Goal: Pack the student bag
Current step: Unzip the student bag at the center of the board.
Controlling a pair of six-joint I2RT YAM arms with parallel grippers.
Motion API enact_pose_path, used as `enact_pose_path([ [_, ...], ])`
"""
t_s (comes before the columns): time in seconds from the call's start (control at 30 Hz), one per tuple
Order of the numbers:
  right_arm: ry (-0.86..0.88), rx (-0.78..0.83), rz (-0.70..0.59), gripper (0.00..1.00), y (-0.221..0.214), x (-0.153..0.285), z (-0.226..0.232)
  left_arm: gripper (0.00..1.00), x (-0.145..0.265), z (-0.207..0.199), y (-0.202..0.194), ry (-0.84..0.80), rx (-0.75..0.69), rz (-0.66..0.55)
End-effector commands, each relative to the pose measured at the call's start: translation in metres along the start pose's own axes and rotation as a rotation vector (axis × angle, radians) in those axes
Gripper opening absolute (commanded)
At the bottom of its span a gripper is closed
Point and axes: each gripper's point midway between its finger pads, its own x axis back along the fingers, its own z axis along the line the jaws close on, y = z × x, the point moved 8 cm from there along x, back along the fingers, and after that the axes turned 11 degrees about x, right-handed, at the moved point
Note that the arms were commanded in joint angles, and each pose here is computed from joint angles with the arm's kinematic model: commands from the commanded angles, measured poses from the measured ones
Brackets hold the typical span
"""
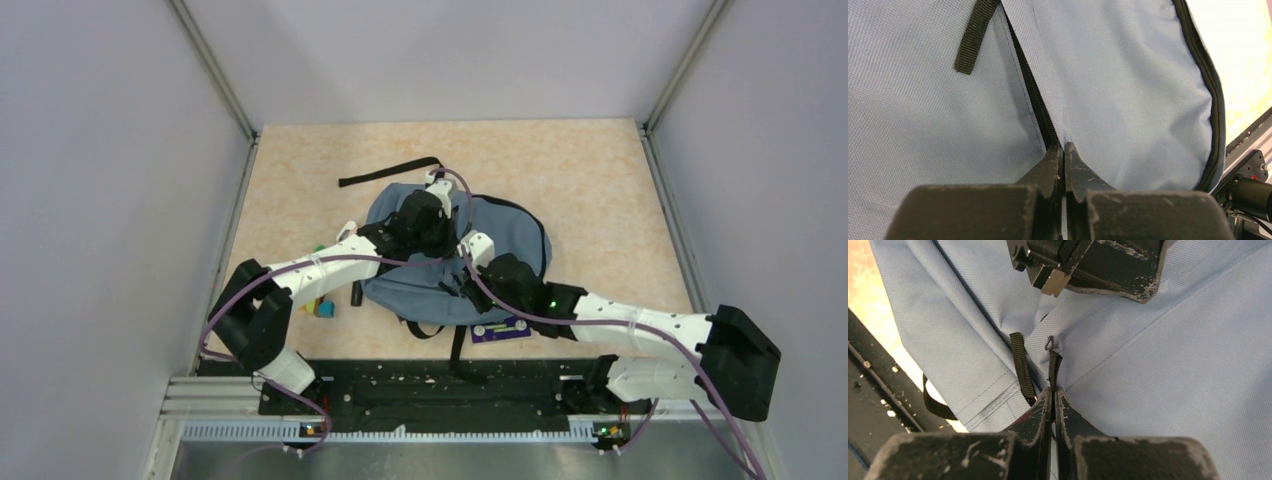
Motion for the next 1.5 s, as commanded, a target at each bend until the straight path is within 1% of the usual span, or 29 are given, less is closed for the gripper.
enact_pose_path([
  [0.0, -0.082, -0.02, -0.057, 0.0, 0.014, 0.004, -0.003, 0.0, 0.014, -0.016, 0.02, -0.066, -0.01, -0.093],
  [0.5, -0.275, -0.118, -0.121, 0.0, 0.006, 0.024, -0.023, 0.0, 0.012, -0.011, 0.025, -0.05, -0.08, -0.133],
  [0.73, -0.359, -0.123, -0.102, 0.0, 0.003, 0.026, -0.03, 0.0, 0.013, -0.004, 0.03, 0.004, -0.098, -0.189],
  [0.8, -0.411, -0.138, -0.074, 0.0, -0.001, 0.028, -0.034, 0.0, 0.013, -0.002, 0.03, 0.013, -0.109, -0.194],
  [1.03, -0.492, -0.198, -0.103, 0.0, 0.0, 0.035, -0.041, 0.0, 0.01, 0.005, 0.028, 0.048, -0.119, -0.2],
  [1.1, -0.564, -0.221, -0.1, 0.0, -0.001, 0.039, -0.047, 0.0, 0.009, 0.007, 0.028, 0.055, -0.121, -0.204],
  [1.17, -0.613, -0.233, -0.101, 0.0, -0.001, 0.043, -0.051, 0.0, 0.009, 0.008, 0.027, 0.055, -0.126, -0.207],
  [1.33, -0.669, -0.221, -0.096, 0.0, -0.002, 0.044, -0.056, 0.0, 0.006, 0.009, 0.025, 0.03, -0.144, -0.215],
  [1.47, -0.739, -0.235, -0.066, 0.0, -0.005, 0.042, -0.059, 0.0, 0.006, 0.01, 0.02, -0.008, -0.17, -0.219],
])
